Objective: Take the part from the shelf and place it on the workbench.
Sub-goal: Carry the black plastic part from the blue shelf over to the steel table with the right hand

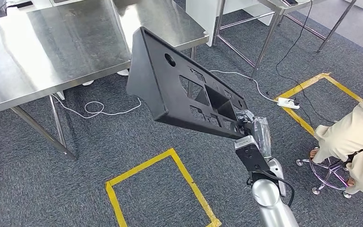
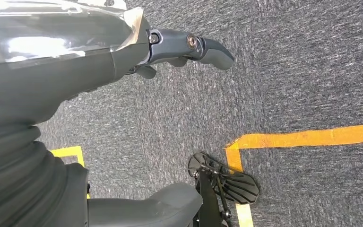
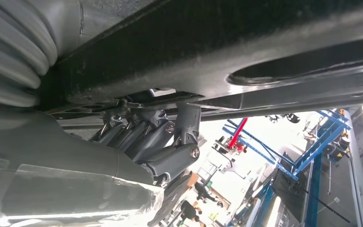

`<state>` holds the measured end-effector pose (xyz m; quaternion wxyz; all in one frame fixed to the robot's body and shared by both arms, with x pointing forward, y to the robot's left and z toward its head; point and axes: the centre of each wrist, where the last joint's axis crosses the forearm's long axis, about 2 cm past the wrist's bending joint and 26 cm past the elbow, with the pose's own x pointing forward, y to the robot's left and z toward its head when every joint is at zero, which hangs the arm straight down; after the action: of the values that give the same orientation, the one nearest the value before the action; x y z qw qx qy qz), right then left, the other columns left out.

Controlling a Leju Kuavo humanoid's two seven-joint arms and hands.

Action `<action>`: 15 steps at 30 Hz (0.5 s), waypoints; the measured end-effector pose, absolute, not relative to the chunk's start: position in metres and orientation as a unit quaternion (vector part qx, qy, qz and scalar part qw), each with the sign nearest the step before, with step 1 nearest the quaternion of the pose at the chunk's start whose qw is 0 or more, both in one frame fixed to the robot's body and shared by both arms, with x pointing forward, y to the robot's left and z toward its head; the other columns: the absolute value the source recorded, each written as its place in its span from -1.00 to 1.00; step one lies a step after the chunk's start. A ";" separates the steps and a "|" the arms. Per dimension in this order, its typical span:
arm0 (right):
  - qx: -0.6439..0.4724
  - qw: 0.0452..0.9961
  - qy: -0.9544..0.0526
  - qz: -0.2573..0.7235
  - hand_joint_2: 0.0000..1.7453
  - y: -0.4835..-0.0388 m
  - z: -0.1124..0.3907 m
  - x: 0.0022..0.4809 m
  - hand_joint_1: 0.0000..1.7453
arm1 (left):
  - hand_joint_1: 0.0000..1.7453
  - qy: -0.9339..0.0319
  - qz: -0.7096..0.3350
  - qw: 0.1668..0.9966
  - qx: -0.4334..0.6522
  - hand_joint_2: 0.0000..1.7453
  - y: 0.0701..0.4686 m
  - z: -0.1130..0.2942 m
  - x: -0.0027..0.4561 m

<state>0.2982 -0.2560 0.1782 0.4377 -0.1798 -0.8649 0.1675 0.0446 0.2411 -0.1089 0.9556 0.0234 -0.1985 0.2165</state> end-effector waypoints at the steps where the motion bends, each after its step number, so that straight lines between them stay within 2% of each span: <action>1: -0.179 0.438 -0.865 0.168 1.00 -0.256 0.178 0.299 1.00 | -1.00 -0.199 0.219 0.955 0.023 1.00 0.241 -0.109 0.045; 15: -0.174 0.438 -0.865 0.173 1.00 -0.255 0.178 0.303 1.00 | -1.00 -0.203 0.246 0.948 0.009 1.00 0.238 -0.109 0.045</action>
<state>0.3030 -0.2550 0.1776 0.4377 -0.1740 -0.8651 0.1725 0.0446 0.2380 -0.1086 0.9478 0.0087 -0.2031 0.2457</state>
